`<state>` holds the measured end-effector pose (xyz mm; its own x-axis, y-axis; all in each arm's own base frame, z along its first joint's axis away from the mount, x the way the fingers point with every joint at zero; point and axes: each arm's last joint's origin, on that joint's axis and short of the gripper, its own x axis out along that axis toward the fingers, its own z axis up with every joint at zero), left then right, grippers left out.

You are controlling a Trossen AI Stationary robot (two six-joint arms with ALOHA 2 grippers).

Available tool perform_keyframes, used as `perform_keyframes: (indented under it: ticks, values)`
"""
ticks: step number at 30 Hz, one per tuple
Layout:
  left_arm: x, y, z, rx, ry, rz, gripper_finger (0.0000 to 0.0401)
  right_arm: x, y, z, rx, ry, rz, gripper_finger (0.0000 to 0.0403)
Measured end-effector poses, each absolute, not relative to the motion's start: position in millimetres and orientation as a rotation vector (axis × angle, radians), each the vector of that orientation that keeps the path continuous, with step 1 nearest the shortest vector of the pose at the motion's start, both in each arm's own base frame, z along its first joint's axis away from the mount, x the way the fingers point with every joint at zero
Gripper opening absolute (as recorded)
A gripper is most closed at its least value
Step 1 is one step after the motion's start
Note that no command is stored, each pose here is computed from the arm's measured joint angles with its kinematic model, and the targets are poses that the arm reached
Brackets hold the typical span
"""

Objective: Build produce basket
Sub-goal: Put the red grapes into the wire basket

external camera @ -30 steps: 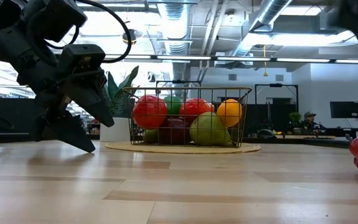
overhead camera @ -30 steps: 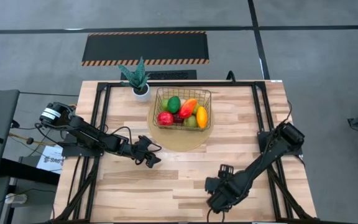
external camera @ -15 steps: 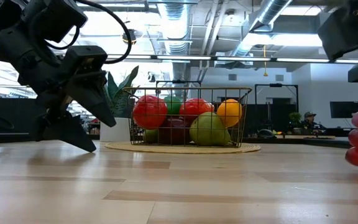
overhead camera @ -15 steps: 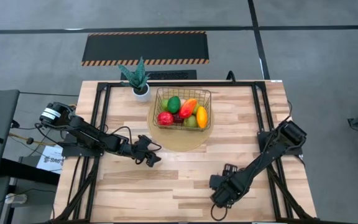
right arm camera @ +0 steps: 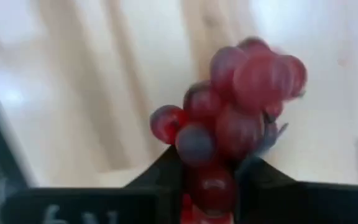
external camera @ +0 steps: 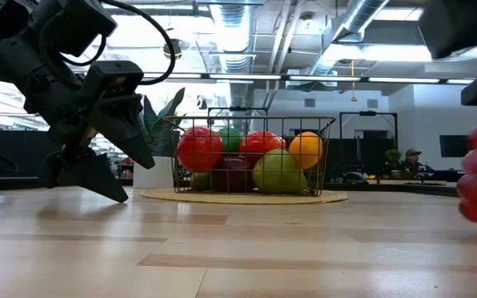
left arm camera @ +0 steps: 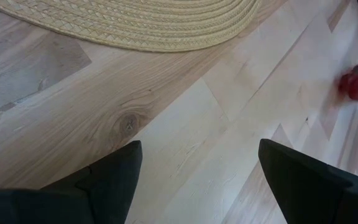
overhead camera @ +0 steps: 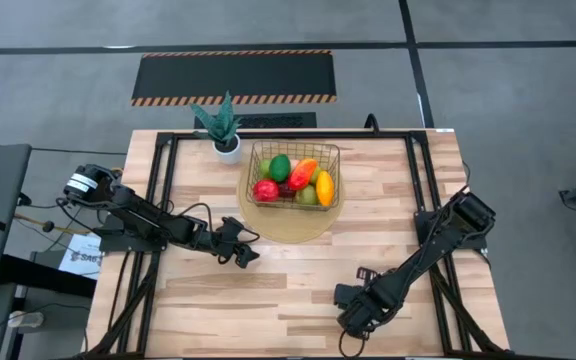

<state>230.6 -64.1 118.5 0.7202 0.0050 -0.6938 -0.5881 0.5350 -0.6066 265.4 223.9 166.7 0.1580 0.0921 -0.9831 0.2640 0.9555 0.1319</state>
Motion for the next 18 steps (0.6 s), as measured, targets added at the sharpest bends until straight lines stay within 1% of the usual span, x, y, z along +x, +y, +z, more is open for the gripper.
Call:
perform_keyframes:
  ticks: [3,9,13,18]
  values:
    - [231,-64,118,-0.953,0.697,0.389,0.0316,267,222,180,0.342,1.361,-0.094,0.0073]
    - [231,-64,119,-0.953,0.697,0.388,0.0316,271,205,221,0.421,1.187,-0.072,0.0067]
    - [231,-64,119,-0.953,0.697,0.388,0.0316,277,187,256,0.469,0.976,-0.054,0.0067]
    - [231,-64,119,-0.953,0.697,0.388,0.0316,286,155,300,0.473,0.666,-0.085,0.0066]
